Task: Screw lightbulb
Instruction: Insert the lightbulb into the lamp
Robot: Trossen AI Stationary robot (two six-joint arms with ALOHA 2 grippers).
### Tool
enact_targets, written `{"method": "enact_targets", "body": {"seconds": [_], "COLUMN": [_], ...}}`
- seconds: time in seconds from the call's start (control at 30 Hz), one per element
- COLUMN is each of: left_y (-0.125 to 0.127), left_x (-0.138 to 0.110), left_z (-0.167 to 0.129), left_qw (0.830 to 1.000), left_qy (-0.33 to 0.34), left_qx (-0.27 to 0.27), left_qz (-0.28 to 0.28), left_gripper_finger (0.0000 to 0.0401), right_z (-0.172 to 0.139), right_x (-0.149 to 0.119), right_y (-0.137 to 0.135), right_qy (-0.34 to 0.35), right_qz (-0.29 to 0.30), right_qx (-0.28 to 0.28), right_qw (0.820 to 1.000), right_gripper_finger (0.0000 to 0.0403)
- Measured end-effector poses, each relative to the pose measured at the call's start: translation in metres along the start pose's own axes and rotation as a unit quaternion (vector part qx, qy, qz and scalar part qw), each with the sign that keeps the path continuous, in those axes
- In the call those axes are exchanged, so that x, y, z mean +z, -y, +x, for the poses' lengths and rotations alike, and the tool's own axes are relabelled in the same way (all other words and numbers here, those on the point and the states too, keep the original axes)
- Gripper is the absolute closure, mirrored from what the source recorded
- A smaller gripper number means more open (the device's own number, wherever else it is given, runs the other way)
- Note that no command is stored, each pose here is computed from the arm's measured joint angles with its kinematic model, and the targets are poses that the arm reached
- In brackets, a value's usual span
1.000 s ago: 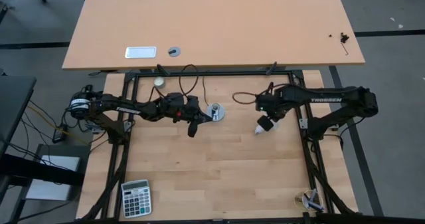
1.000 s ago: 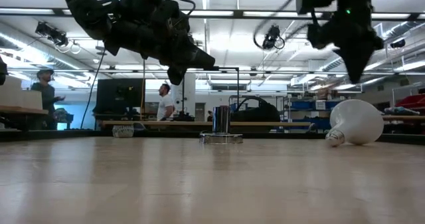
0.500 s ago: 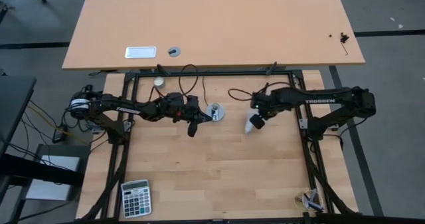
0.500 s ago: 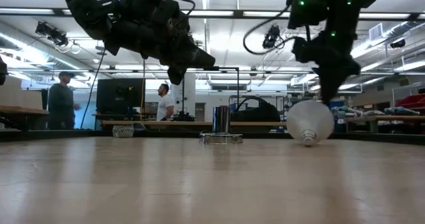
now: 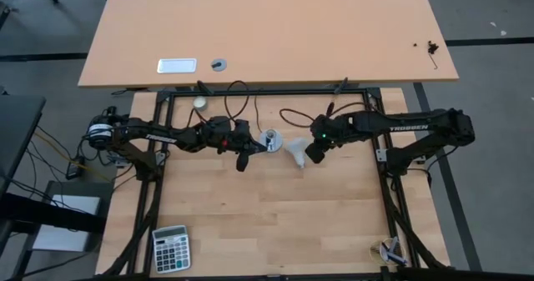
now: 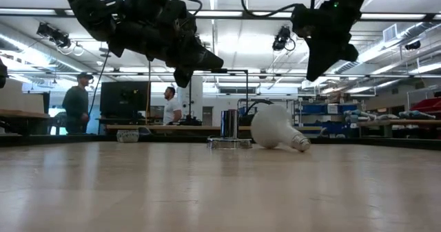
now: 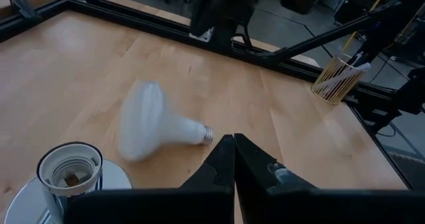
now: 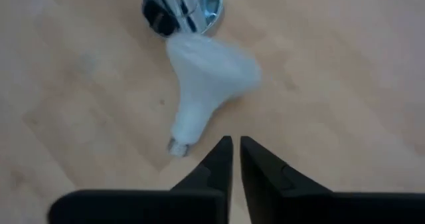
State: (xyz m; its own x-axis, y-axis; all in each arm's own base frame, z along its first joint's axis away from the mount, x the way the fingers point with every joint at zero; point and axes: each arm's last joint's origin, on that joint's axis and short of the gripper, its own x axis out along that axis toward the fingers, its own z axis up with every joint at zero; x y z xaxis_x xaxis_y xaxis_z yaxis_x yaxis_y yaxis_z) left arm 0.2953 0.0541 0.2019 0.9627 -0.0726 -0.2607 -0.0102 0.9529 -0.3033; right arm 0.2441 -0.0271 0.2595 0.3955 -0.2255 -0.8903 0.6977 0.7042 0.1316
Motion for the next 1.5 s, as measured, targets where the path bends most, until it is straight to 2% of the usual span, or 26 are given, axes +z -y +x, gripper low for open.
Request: {"method": "enact_targets", "body": {"seconds": [0.2,0.33,0.53,0.73,0.83,0.93,1.17,1.5], "left_y": [0.000,0.000,-0.001,0.000,-0.001,-0.001,-0.005,-0.014], "left_x": [0.000,0.000,0.000,0.000,0.000,0.000,0.003,0.024], "left_z": [0.000,0.000,0.000,0.000,0.000,0.000,-0.001,-0.012], "left_qw": [1.000,1.000,1.000,1.000,1.000,1.000,1.000,0.996], "left_qy": [0.002,0.002,0.001,0.001,0.001,0.001,0.011,0.087], "left_qx": [0.008,0.008,0.008,0.008,0.009,0.009,0.015,0.009], "left_qz": [0.001,0.002,0.002,0.002,0.002,0.002,0.002,0.019], "left_gripper_finger": [0.0397,0.0397,0.0397,0.0397,0.0397,0.0397,0.0397,0.0397], "right_z": [0.016,0.036,0.076,0.109,0.123,0.131,0.125,0.085], "right_x": [-0.014,-0.017,-0.018,-0.023,-0.024,-0.024,-0.020,-0.004], "right_y": [-0.024,-0.044,-0.069,-0.075,-0.077,-0.077,-0.078,-0.074], "right_qy": [-0.009,-0.001,0.005,-0.011,-0.009,-0.010,0.007,0.066], "right_qz": [0.034,0.029,-0.024,-0.088,-0.110,-0.119,-0.143,-0.153], "right_qx": [-0.020,-0.002,0.030,0.015,0.016,0.015,0.024,0.050], "right_qw": [0.999,1.000,0.999,0.996,0.994,0.993,0.989,0.985], "right_gripper_finger": [0.0294,0.0243,0.0173,0.0135,0.0135,0.0150,0.0253,0.0254]}}
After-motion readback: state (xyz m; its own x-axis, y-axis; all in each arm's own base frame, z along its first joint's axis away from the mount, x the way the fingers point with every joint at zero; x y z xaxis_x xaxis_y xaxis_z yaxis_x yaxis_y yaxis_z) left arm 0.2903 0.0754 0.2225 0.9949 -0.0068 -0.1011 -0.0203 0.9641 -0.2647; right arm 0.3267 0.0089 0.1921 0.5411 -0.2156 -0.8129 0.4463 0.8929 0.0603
